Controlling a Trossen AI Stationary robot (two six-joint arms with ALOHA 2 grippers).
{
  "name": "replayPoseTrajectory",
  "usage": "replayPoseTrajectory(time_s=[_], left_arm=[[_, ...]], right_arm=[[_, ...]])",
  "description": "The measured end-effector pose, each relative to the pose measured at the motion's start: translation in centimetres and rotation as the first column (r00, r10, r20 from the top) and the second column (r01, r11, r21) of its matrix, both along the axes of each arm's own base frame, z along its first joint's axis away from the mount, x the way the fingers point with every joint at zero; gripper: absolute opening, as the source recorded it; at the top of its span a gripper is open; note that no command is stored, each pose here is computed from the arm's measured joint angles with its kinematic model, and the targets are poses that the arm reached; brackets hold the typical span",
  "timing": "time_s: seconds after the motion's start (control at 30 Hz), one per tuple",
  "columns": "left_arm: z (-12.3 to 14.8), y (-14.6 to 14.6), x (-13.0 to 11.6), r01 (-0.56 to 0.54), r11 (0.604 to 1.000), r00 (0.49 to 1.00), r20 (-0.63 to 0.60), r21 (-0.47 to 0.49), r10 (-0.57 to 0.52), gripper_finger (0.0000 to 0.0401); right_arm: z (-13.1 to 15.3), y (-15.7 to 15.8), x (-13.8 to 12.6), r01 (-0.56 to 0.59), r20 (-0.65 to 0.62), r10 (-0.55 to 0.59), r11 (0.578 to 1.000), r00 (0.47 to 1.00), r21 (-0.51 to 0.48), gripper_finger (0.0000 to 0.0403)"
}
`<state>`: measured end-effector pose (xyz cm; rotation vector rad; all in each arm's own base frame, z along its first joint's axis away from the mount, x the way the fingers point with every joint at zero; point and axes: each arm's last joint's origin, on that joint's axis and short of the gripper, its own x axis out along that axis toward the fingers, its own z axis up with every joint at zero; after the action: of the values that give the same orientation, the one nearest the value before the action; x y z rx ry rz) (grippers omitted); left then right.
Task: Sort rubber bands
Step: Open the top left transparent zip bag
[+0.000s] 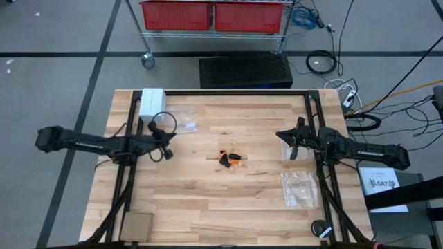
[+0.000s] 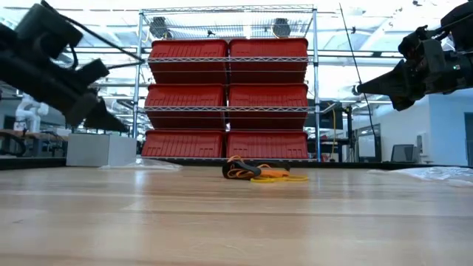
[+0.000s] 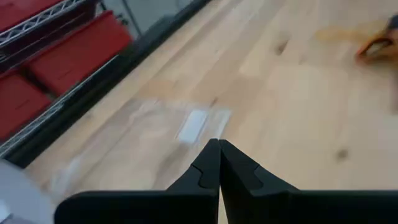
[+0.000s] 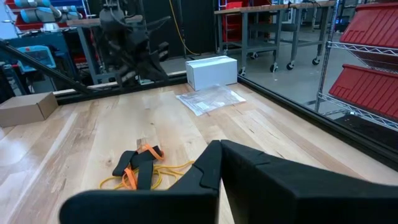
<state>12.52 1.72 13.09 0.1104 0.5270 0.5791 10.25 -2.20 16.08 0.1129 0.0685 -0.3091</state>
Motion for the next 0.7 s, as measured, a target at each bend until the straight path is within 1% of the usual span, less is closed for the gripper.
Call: replayPoseTrajectory(time_s=[0.17, 0.27, 0.4, 0.53, 0.63, 0.7], left_arm=[[-1.0, 0.1, 0.2, -0.037, 0.999, 0.995, -0.094, 0.027, 0.04, 0.0007], [-1.4, 0.1, 0.3, -0.029, 0.999, 0.991, -0.131, 0.022, 0.031, 0.0016], [-1.8, 0.0, 0.5, 0.006, 1.0, 0.988, -0.153, -0.007, -0.007, 0.0052], [-2.1, 0.1, 0.7, 0.015, 1.0, 0.981, -0.192, 0.011, -0.012, 0.0096], [-2.4, 0.5, 0.9, -0.021, 0.999, 0.977, -0.212, 0.027, 0.026, 0.0121], [-2.6, 0.8, 1.0, -0.055, 0.998, 0.972, -0.226, 0.044, 0.064, 0.0129]], right_arm=[[0.0, 0.0, 0.0, 0.0, 0.0, 0.0, 1.0, 1.0, 0.0, 0.0], [0.0, 0.0, 0.0, 0.0, 0.0, 0.0, 1.0, 1.0, 0.0, 0.0], [0.0, 0.0, 0.0, 0.001, 0.0, -0.001, 1.0, 1.0, 0.0, 0.0], [0.0, 0.0, 0.0, 0.0, 0.0, 0.0, 1.0, 1.0, 0.0, 0.0], [0.0, 0.0, 0.0, 0.0, 0.0, 0.0, 1.0, 1.0, 0.0, 0.0], [0.0, 0.0, 0.0, 0.0, 0.0, 0.0, 1.0, 1.0, 0.0, 0.0]])
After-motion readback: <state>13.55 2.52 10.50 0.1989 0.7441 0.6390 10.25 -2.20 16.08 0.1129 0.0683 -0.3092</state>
